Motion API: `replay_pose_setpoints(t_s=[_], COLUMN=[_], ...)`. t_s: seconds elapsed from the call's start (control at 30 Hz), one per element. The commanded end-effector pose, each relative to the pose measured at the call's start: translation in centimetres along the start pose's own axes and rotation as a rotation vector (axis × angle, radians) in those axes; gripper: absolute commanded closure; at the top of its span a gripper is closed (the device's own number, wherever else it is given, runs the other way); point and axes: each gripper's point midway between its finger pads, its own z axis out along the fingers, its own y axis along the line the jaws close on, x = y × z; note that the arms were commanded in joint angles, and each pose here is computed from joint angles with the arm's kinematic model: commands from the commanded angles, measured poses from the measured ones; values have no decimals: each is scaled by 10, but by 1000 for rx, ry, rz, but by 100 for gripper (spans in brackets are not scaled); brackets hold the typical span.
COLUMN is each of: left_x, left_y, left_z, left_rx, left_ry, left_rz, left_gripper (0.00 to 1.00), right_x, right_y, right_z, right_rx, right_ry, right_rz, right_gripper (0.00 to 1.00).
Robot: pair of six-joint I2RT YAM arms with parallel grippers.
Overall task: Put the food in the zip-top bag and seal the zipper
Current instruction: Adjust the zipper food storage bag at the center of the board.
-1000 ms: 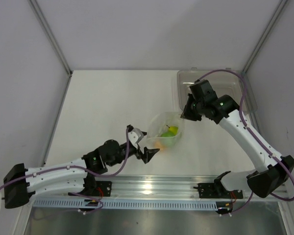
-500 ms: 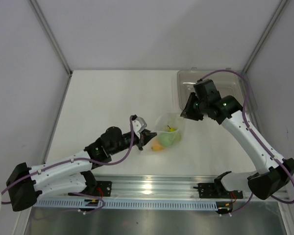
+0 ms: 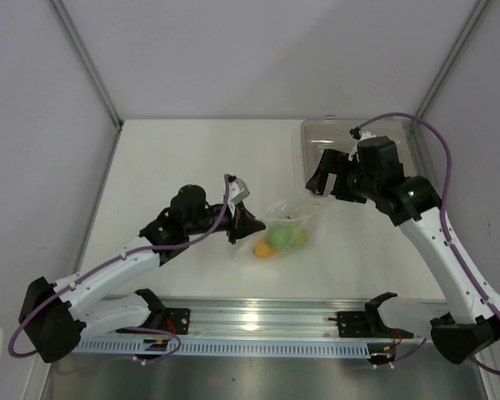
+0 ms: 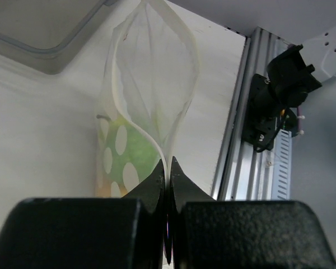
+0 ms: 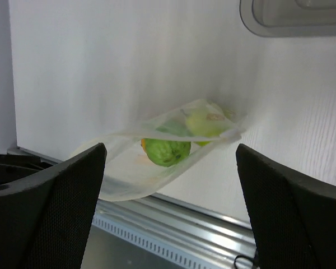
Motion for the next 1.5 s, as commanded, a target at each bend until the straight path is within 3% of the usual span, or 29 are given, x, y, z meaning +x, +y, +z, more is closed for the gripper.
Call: replay_pose_setpoints(t_s=[0.0, 0.13, 0.4, 0.6, 0.87, 1.0, 1.37, 1.47], left_x=[-24, -35, -44, -49, -59, -64, -68, -64], left_y=[-22, -17, 1, -6, 8, 19, 14, 17], left_z=[-6, -14, -25, -27, -42, -48, -54, -55], left_rx=[136, 191, 336, 461, 469, 478, 559, 566], left_ry=[5, -1, 21, 14, -15, -29, -53, -38], left_rz=[-4, -22, -115, -117, -125, -140, -139, -212], left_gripper=[99, 99, 99, 99, 99, 99, 99, 99], right_x=[-13, -8, 29, 38, 60, 62, 73, 78], right_y=[5, -2, -3, 3, 2, -10, 4, 4], right_z=[-17, -20, -6, -3, 12, 15, 33, 36], right_rx=[-104, -197, -322, -397, -490, -426, -534, -566], right_ry=[-118, -201, -185, -192, -169, -183, -159, -176], right_rz=[-139, -141, -218, -274, -287, -284, -298, -311], right_gripper=[1, 6, 21, 21, 10, 8, 13, 14])
